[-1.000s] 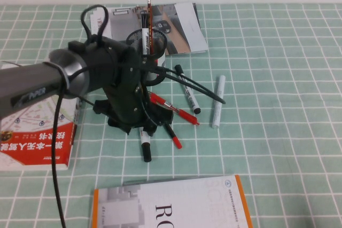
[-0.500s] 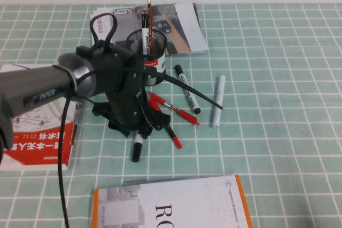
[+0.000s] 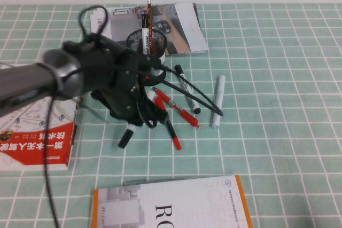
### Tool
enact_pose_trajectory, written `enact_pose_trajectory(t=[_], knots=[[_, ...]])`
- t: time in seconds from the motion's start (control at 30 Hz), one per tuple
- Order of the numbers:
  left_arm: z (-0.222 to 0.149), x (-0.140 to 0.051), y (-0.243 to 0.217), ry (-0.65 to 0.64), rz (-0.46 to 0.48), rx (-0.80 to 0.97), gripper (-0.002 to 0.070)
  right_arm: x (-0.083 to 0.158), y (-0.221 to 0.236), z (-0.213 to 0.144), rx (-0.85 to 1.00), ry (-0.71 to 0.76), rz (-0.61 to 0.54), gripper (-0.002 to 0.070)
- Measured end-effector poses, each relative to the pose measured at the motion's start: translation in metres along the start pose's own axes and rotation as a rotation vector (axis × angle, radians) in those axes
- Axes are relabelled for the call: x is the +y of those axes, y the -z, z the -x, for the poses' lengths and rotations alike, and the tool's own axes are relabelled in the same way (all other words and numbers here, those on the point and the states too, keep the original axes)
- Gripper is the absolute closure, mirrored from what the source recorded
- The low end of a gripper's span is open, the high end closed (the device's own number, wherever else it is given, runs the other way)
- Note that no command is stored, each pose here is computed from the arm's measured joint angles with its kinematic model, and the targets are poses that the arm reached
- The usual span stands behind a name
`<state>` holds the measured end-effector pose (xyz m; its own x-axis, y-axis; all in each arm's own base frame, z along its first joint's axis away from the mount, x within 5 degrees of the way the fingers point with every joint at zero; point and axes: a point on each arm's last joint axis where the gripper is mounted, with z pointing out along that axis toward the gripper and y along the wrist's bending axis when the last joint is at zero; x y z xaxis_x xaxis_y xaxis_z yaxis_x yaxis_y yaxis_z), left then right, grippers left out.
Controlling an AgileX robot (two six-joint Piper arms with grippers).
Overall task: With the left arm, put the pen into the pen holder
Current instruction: Pick up the pen on the table, then place the pen onto the pen holder
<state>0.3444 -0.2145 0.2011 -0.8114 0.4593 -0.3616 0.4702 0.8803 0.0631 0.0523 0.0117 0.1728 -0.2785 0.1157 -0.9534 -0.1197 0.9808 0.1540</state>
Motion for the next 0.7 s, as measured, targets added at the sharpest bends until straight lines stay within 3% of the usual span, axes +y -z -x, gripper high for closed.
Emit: enact_pose_trajectory(t=[0.33, 0.53, 0.7], knots=[[-0.034, 0.003, 0.076, -0.001, -0.081, -0.524, 0.0561, 0.000, 0.000, 0.000, 0.000, 0.000, 0.000, 0.0696], [-0.043, -0.001, 0.086, -0.005, -0.154, -0.887, 0.0561, 0.000, 0.000, 0.000, 0.000, 0.000, 0.000, 0.0696], [-0.027, 0.015, 0.083, 0.031, -0.150, -1.102, 0.0561, 0.000, 0.000, 0.000, 0.000, 0.000, 0.000, 0.0696]])
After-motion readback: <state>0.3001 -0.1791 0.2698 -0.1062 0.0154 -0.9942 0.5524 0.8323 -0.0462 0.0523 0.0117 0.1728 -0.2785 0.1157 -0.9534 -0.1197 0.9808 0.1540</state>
